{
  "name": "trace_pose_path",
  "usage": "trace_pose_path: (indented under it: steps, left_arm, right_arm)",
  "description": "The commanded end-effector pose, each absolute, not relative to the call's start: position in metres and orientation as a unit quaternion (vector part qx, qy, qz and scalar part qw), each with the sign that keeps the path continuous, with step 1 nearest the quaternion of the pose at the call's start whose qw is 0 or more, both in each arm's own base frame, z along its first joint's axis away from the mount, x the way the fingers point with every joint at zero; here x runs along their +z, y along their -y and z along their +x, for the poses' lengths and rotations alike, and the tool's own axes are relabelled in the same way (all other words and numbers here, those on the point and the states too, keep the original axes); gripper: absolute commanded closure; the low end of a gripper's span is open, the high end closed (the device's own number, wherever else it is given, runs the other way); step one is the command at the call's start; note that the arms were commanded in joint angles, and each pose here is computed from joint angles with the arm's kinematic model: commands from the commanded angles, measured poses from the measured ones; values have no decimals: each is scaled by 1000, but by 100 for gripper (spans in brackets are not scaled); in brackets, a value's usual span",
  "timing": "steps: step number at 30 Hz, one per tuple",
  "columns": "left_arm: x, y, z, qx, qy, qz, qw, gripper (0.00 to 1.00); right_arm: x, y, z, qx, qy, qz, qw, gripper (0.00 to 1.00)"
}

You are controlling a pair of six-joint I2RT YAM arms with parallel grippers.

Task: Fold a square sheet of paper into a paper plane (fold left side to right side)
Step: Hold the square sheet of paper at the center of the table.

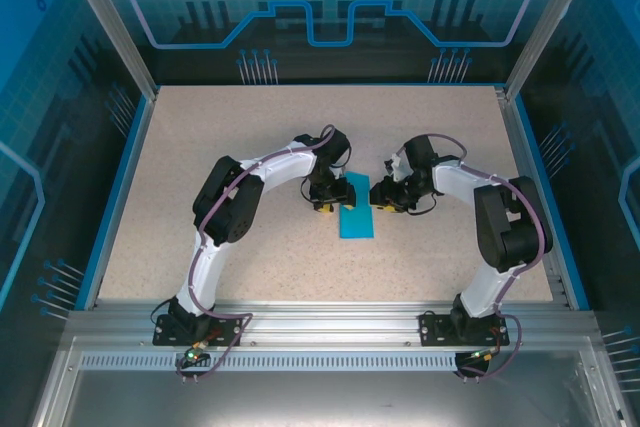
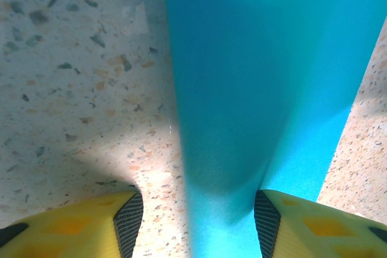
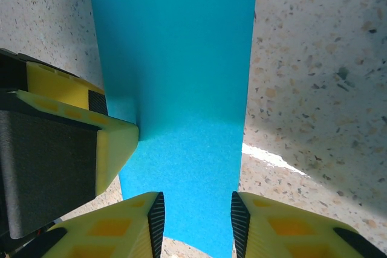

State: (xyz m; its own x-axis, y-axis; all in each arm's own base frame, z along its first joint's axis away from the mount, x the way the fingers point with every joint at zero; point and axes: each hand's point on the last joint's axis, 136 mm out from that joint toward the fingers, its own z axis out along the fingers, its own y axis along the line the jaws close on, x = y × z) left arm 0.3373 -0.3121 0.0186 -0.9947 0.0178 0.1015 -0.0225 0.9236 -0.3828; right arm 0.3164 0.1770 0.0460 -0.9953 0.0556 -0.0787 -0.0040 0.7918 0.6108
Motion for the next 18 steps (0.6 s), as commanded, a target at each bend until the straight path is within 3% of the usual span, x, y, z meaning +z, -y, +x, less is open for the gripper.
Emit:
trace_pose_path:
  steps: [1, 18]
  left_arm:
    - [-28, 323, 316, 175, 980, -17, 87, 43]
    - [-31, 324, 317, 174, 981, -11, 88, 42]
  right_arm:
    - [50, -182, 317, 322, -946, 9, 43, 63]
    - [55, -184, 316, 332, -942, 12, 43, 67]
